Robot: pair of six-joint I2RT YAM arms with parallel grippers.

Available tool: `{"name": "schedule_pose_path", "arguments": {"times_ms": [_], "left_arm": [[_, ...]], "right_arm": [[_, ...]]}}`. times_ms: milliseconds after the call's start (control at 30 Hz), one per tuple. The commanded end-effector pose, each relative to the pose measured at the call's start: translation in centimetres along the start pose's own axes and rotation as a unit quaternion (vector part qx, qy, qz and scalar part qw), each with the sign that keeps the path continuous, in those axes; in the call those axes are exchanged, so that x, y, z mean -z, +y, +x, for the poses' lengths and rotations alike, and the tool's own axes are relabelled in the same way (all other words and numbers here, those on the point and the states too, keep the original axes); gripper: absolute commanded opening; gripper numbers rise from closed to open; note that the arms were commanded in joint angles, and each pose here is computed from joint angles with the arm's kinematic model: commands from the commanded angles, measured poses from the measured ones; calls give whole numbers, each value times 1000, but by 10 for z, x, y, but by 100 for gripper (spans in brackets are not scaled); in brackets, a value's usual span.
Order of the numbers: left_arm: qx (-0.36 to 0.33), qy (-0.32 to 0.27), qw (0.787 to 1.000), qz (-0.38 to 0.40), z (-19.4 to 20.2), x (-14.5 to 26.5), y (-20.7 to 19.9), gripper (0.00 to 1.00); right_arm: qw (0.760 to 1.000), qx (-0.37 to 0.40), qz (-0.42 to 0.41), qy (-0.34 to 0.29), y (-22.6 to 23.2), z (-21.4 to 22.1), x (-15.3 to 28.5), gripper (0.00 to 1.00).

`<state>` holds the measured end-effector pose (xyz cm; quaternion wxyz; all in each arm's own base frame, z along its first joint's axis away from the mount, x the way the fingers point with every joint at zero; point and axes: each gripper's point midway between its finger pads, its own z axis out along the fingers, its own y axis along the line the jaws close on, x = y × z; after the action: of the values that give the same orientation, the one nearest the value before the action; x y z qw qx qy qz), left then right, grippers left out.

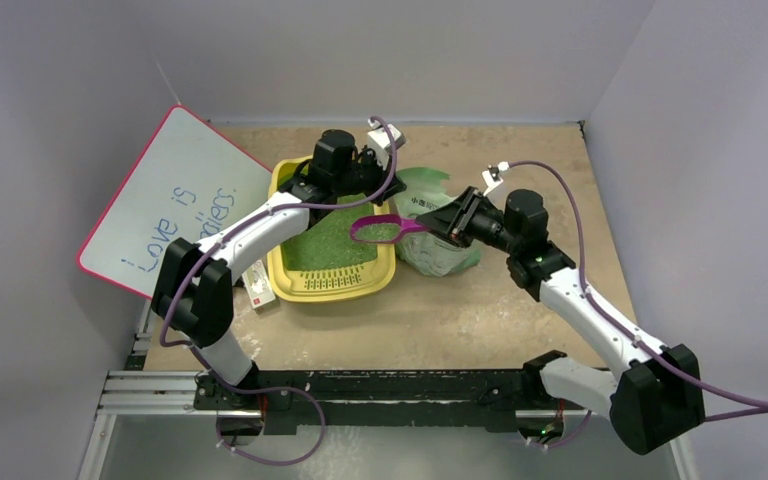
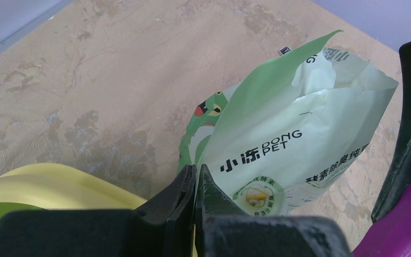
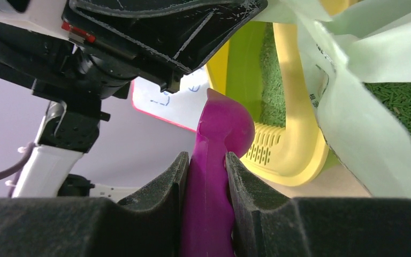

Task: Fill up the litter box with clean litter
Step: Pour the cat litter into the litter box.

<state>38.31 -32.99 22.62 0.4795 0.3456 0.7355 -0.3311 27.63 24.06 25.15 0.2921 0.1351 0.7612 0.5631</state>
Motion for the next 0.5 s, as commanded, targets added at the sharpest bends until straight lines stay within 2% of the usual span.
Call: {"name": "schedule_pose_path", "arguments": {"times_ms": [0, 467], "left_arm": [[-3, -30, 1000, -4, -18, -3, 4, 0], [6, -24, 1000, -9, -10, -8, 7, 0]], "right_arm": [[995, 79, -15, -58, 32, -19, -3, 0], [987, 152, 34, -34, 31, 0, -35, 0]]}}
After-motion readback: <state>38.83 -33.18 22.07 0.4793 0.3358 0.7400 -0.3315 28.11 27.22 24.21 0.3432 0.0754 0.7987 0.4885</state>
